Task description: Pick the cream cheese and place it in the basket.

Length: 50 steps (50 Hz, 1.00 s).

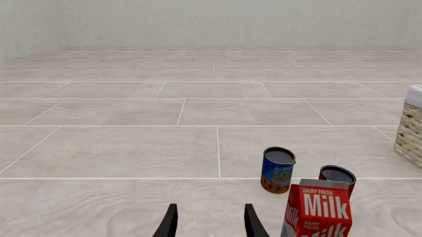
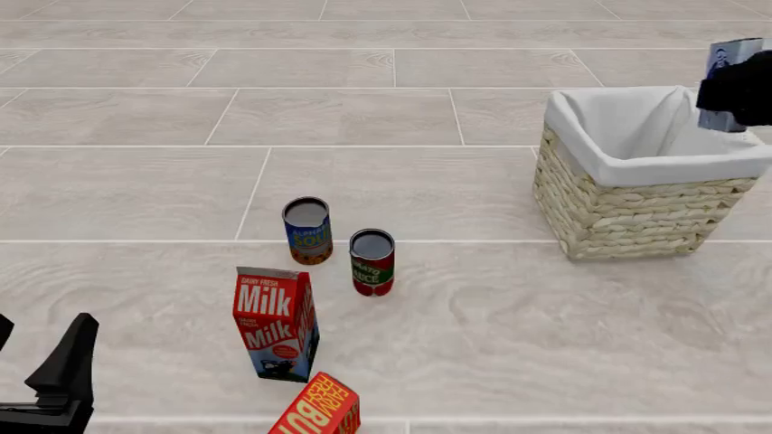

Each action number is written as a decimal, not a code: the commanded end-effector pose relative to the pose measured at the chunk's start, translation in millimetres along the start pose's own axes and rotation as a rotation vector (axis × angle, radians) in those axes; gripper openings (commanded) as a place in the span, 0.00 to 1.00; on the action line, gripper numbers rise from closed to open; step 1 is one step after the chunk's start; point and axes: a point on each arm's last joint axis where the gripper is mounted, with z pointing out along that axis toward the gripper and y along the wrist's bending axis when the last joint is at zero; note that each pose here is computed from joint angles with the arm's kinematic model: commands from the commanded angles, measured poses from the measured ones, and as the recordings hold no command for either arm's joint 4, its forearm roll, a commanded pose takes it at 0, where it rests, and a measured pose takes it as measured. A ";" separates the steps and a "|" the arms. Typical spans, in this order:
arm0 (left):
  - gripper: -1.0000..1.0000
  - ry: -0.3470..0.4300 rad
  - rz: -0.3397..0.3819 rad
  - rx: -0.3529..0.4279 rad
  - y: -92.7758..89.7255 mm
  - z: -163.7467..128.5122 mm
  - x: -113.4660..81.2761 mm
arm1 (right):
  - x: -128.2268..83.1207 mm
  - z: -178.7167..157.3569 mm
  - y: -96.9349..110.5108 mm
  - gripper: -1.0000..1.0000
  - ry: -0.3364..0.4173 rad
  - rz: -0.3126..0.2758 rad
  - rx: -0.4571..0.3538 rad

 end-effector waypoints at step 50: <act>1.00 0.000 0.000 0.000 0.0 0.0 0.0 | -16.1 118.2 -36.9 0.00 0.073 0.083 0.097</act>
